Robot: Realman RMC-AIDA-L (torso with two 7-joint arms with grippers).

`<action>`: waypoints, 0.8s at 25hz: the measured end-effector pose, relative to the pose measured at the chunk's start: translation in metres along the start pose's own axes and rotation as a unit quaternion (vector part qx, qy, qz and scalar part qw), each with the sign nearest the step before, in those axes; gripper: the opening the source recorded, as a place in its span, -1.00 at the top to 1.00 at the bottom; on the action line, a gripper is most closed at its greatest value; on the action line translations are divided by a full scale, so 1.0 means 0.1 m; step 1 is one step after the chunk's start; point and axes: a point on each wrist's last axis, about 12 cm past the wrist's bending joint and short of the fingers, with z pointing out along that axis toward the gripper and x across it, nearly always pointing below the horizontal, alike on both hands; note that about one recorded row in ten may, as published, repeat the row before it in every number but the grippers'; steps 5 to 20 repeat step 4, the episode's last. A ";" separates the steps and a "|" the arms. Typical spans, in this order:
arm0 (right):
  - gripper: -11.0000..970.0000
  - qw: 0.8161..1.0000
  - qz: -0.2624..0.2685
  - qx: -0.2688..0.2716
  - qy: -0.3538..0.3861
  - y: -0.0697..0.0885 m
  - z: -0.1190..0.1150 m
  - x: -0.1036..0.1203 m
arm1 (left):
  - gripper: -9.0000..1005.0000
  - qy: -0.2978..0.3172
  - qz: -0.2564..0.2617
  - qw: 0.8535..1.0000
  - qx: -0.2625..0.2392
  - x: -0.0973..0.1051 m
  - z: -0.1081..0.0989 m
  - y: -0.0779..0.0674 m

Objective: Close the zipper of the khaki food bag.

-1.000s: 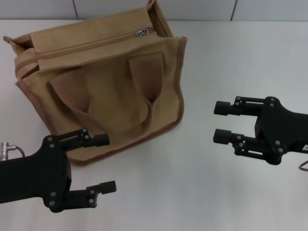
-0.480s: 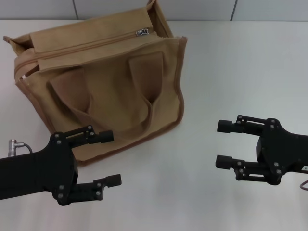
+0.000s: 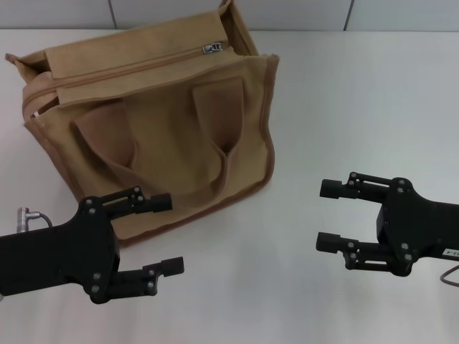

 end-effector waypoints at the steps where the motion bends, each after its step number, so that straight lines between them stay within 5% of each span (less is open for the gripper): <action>1: -0.54 1.000 0.002 0.001 -0.001 0.00 0.00 0.01 | -0.56 0.000 0.000 1.000 -0.001 0.00 0.00 0.00; 20: -0.54 1.000 0.004 0.003 0.000 0.00 0.00 0.01 | -0.56 0.000 0.000 1.000 -0.002 0.01 0.01 0.01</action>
